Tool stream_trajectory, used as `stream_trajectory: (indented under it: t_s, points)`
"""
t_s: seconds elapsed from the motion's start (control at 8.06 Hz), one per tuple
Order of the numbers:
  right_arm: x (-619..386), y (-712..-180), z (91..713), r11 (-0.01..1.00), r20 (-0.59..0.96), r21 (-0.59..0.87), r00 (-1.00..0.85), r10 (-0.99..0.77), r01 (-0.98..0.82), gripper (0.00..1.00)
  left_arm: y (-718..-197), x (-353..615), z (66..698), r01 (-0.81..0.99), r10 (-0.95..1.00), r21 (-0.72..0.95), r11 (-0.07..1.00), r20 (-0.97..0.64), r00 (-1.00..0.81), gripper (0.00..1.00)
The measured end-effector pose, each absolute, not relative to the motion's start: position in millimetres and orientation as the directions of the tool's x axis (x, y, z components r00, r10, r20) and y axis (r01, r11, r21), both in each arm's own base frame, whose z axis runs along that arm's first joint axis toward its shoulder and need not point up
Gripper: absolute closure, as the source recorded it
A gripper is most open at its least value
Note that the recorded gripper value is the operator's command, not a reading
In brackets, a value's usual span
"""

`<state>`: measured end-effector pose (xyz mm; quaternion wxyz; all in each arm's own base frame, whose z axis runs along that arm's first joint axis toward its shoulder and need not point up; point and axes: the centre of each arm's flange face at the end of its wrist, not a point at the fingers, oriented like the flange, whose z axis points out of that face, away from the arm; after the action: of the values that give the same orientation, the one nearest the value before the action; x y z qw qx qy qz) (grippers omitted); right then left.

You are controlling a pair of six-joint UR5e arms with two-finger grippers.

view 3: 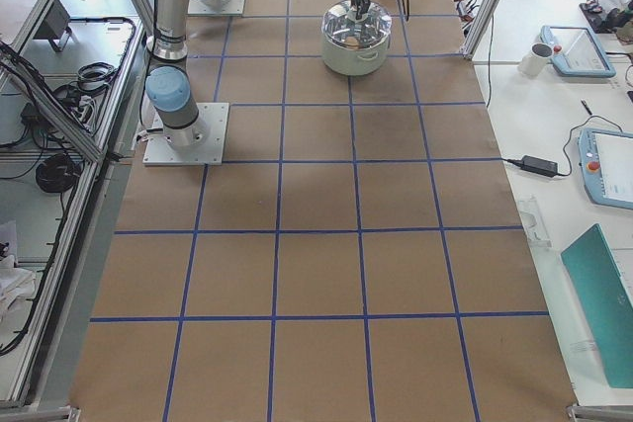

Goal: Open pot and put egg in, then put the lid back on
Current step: 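Bring the lid back over the pot with the right gripper while the left withdraws, then lower the lid onto the pot and release the knob with the right gripper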

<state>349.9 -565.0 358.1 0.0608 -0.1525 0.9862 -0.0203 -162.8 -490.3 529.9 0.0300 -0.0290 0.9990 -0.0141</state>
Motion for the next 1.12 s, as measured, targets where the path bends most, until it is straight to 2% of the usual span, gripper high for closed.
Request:
stream_trajectory:
  t_s: [0.37, 0.62, 0.99, 1.12]
  points:
    - [350, -567, 349, 0.951, -0.107, -0.040, -0.945, -0.308, -0.306, 1.00, -489, -159, 534, -0.151, -0.152, -0.040, 0.988, -0.046, -0.987, 0.00]
    - [349, -566, 347, 0.951, -0.102, -0.030, -0.946, -0.309, -0.307, 1.00, -492, -155, 534, -0.117, -0.118, -0.038, 0.992, -0.028, -0.993, 0.00]
    - [349, -566, 346, 0.951, -0.103, -0.024, -0.946, -0.309, -0.308, 0.91, -499, -141, 531, -0.059, -0.059, -0.027, 0.998, 0.032, -0.998, 0.00]
    - [349, -566, 345, 0.951, -0.103, -0.022, -0.946, -0.309, -0.308, 0.81, -500, -140, 530, -0.044, -0.043, -0.023, 0.999, 0.040, -0.998, 0.00]
